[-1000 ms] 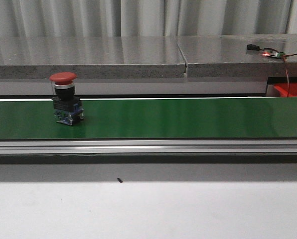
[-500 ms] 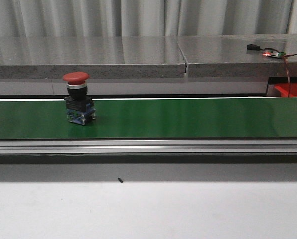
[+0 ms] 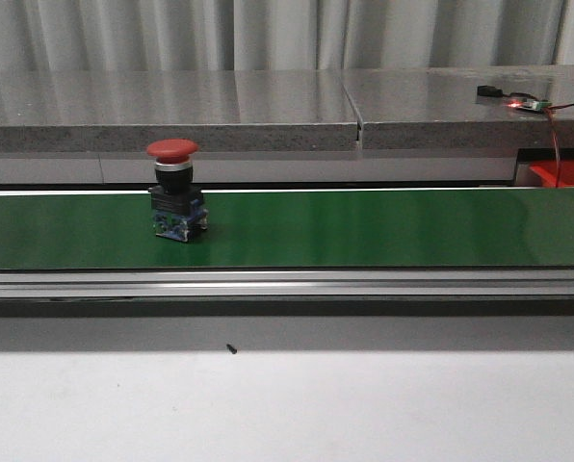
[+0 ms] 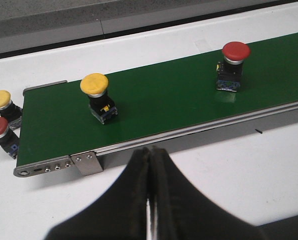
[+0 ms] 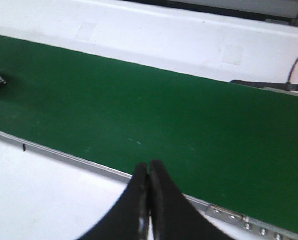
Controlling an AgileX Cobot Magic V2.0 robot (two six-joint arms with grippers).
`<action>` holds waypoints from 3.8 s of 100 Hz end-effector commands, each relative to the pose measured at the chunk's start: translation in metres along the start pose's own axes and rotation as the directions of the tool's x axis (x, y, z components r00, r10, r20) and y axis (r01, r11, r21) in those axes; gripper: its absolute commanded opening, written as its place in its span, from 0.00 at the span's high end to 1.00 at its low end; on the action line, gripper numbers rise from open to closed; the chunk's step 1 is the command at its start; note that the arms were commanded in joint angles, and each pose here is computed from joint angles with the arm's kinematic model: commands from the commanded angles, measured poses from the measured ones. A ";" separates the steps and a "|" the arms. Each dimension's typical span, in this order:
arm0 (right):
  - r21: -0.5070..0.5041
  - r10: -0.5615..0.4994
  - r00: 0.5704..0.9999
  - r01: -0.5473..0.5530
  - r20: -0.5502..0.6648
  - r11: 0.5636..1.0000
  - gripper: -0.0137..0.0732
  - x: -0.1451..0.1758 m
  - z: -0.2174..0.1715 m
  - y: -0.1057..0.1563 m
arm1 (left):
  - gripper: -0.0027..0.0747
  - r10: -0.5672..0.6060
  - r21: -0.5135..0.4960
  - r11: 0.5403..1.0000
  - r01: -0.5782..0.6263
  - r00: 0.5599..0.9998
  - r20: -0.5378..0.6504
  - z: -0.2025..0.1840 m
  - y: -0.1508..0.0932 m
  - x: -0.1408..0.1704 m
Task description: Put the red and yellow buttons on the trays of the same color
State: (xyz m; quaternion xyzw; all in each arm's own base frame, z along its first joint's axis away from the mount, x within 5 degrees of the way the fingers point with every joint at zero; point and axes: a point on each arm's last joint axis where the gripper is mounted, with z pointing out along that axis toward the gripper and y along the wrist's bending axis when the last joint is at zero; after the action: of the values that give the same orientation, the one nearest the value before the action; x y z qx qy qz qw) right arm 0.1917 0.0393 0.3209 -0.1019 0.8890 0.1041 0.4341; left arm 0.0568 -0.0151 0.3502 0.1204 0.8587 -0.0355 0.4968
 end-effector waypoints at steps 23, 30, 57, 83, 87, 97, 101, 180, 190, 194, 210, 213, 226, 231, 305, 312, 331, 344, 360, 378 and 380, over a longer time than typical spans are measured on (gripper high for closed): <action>-0.137 -0.123 0.992 0.119 -0.019 0.983 0.56 -0.041 0.033 0.034 | 0.99 -0.013 0.003 1.000 0.013 0.996 0.087 -0.004 0.000 -0.012; -0.165 -0.147 0.988 0.140 -0.035 0.976 0.39 -0.047 0.039 0.041 | 0.99 -0.013 0.003 1.000 0.013 0.996 0.087 -0.004 0.000 -0.012; -0.229 -0.189 0.978 0.166 -0.085 0.959 0.18 -0.075 0.054 0.057 | 0.99 -0.013 0.003 1.000 0.013 0.996 0.087 -0.004 0.000 -0.012; -0.255 -0.208 0.969 0.168 -0.136 0.952 0.18 -0.091 0.071 0.060 | 0.99 -0.013 0.003 1.000 0.013 0.996 0.087 -0.004 0.000 -0.012; -0.259 -0.212 0.967 0.171 -0.140 0.951 0.18 -0.092 0.074 0.062 | 0.99 -0.013 0.003 1.000 0.013 0.996 0.087 -0.004 0.000 -0.012; -0.282 -0.242 0.959 0.193 -0.150 0.940 0.18 -0.094 0.081 0.070 | 0.99 -0.013 0.003 1.000 0.013 0.996 0.087 -0.004 0.000 -0.012; -0.293 -0.256 0.954 0.203 -0.155 0.934 0.18 -0.094 0.085 0.073 | 0.99 -0.013 0.003 1.000 0.013 0.996 0.087 -0.004 0.000 -0.012; -0.367 -0.368 0.905 0.274 -0.214 0.889 0.18 -0.088 0.161 0.105 | 0.99 -0.013 0.003 1.000 0.013 0.996 0.087 -0.004 0.000 -0.012; -0.374 -0.358 0.911 0.265 -0.206 0.889 0.18 -0.094 0.170 0.108 | 0.99 -0.013 0.003 1.000 0.013 0.996 0.087 -0.004 0.000 -0.012; -0.377 -0.356 0.910 0.261 -0.210 0.889 0.19 -0.094 0.175 0.108 | 0.99 -0.013 0.003 1.000 0.013 0.996 0.087 -0.004 0.000 -0.012; -0.385 -0.361 0.904 0.257 -0.230 0.887 0.24 -0.095 0.189 0.110 | 0.99 -0.013 0.003 1.000 0.013 0.996 0.087 -0.004 0.000 -0.012; -0.385 -0.362 0.903 0.256 -0.231 0.886 0.28 -0.095 0.190 0.110 | 0.99 -0.013 0.003 1.000 0.013 0.996 0.087 -0.004 0.000 -0.012; -0.386 -0.361 0.903 0.255 -0.233 0.887 0.52 -0.095 0.191 0.110 | 0.99 -0.013 0.003 1.000 0.013 0.996 0.087 -0.004 0.000 -0.012; -0.386 -0.362 0.902 0.256 -0.233 0.886 0.61 -0.095 0.191 0.110 | 0.99 -0.013 0.003 1.000 0.013 0.996 0.087 -0.004 0.000 -0.012; -0.259 -0.268 0.957 0.232 -0.112 0.938 0.72 -0.114 0.106 0.055 | 0.99 -0.013 0.003 1.000 0.013 0.996 0.087 -0.004 0.000 -0.012; -0.230 -0.244 0.964 0.215 -0.108 0.949 0.72 -0.112 0.095 0.043 | 0.99 -0.013 0.003 1.000 0.013 0.996 0.087 -0.004 0.000 -0.012; -0.134 -0.167 0.981 0.154 -0.096 0.979 0.72 -0.105 0.067 0.007 | 0.99 -0.013 0.003 1.000 0.013 0.996 0.087 -0.004 0.000 -0.012; -0.049 -0.101 0.991 0.098 -0.085 0.994 0.72 -0.097 0.048 -0.021 | 0.99 -0.013 0.003 1.000 0.013 0.996 0.087 -0.004 0.000 -0.012; 0.075 0.000 0.997 0.005 -0.073 0.997 0.72 -0.087 0.030 -0.061 | 0.99 -0.013 0.003 1.000 0.013 0.996 0.087 -0.004 0.000 -0.012; 0.195 0.098 0.995 -0.089 -0.036 0.977 0.72 -0.081 0.016 -0.100 | 0.99 -0.013 0.003 1.000 0.013 0.996 0.087 -0.004 0.000 -0.012; 0.208 0.109 0.994 -0.101 -0.031 0.973 0.72 -0.081 0.014 -0.104 | 0.99 -0.013 0.003 1.000 0.013 0.996 0.087 -0.004 0.000 -0.012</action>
State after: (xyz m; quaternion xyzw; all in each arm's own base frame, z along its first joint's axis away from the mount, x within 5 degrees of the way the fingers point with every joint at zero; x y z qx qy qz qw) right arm 0.2844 -0.0325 0.3439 -0.0464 0.9308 0.0524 0.3589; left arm 0.0568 -0.0151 0.3502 0.1204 0.8587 -0.0355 0.4968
